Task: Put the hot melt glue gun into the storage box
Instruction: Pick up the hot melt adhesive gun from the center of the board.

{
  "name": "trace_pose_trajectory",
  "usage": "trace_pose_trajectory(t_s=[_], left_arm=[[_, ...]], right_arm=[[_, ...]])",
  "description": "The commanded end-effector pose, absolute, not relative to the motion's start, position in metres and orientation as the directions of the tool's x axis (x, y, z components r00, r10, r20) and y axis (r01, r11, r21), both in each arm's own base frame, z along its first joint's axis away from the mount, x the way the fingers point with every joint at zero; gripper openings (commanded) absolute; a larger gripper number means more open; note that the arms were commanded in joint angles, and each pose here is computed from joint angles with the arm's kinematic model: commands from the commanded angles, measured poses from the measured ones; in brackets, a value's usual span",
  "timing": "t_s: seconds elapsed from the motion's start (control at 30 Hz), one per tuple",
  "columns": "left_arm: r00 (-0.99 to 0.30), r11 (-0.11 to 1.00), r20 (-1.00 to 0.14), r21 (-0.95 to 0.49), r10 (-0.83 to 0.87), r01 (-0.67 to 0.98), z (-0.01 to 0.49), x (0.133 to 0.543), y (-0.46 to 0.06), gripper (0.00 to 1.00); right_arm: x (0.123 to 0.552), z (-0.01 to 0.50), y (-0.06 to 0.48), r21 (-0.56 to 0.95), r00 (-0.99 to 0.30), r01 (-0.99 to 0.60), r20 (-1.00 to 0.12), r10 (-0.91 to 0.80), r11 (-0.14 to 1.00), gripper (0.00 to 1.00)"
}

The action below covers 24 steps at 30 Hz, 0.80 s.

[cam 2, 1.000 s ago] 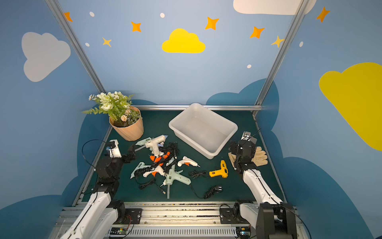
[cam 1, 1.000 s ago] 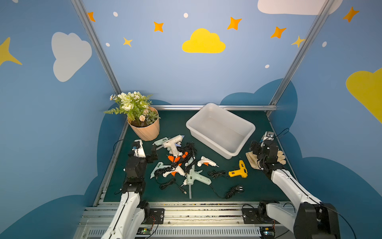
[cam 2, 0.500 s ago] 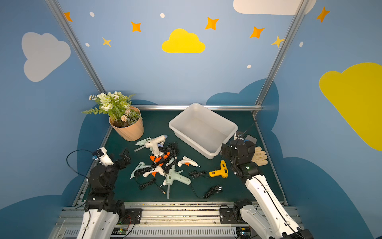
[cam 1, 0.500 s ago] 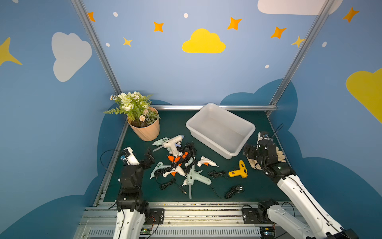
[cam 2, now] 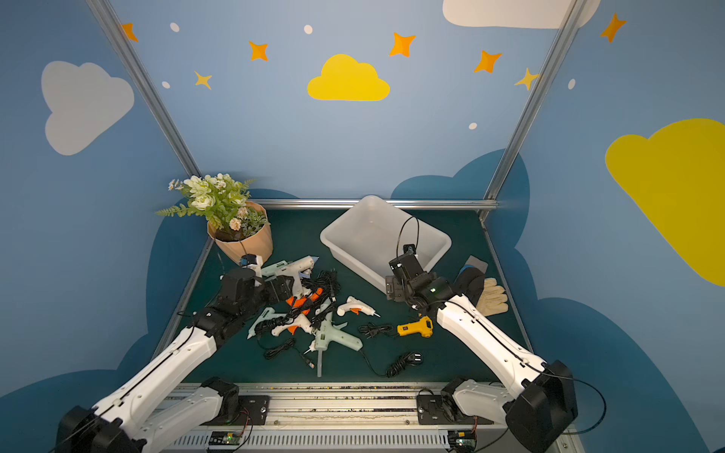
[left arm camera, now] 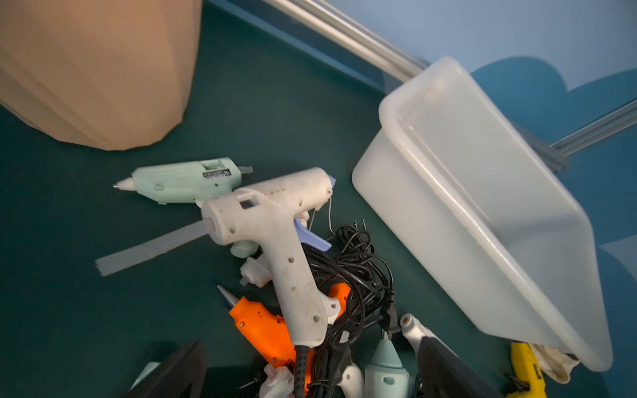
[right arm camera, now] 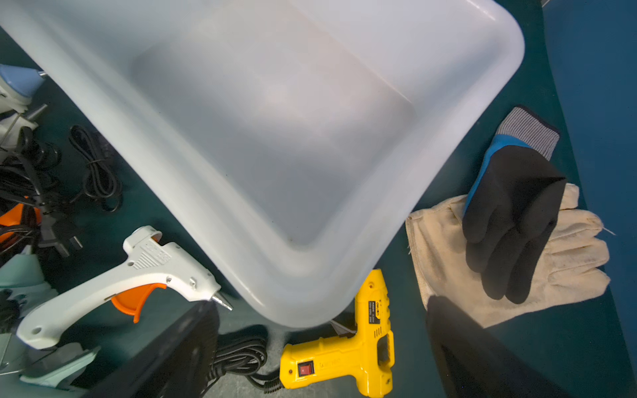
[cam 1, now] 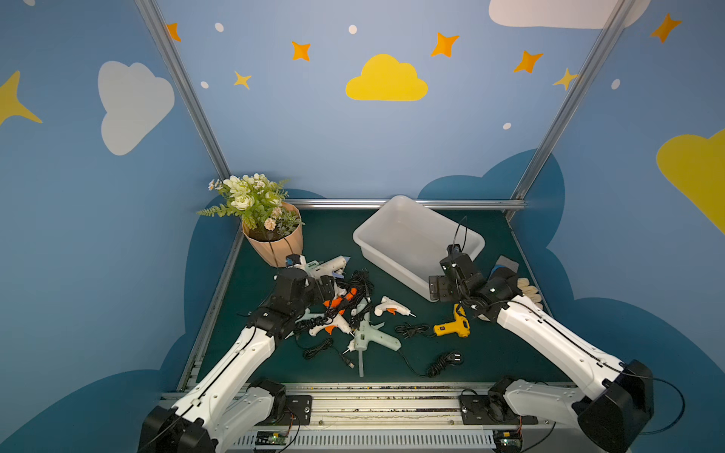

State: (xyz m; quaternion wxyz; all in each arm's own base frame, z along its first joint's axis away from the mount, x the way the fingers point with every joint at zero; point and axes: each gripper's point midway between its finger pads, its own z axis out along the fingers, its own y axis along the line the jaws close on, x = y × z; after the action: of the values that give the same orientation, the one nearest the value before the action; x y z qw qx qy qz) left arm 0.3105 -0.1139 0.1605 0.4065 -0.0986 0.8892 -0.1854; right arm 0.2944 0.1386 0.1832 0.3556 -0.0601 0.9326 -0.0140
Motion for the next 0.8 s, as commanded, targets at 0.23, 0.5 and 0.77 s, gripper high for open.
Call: trace_pose_trajectory(t_s=[0.23, 0.5, 0.77], left_arm=[[-0.759, 0.946, -0.595, -0.314, -0.266, -0.085, 0.126, 0.338, -0.139, 0.79], [-0.811, 0.957, -0.512, -0.207, -0.283, -0.203, 0.093, 0.346, -0.129, 0.74], [-0.833, 0.961, -0.48, -0.139, -0.275, -0.238, 0.072, 0.352, -0.123, 0.64]], right_arm=[[0.293, 0.176, 0.168, 0.052, -0.764, -0.165, -0.638, -0.095, 0.985, 0.98], [0.291, 0.174, 0.176, 0.087, -0.774, -0.179, -0.628, -0.086, 0.98, 0.98], [0.294, 0.174, 0.183, 0.114, -0.77, -0.188, -0.633, -0.074, 0.976, 0.98]])
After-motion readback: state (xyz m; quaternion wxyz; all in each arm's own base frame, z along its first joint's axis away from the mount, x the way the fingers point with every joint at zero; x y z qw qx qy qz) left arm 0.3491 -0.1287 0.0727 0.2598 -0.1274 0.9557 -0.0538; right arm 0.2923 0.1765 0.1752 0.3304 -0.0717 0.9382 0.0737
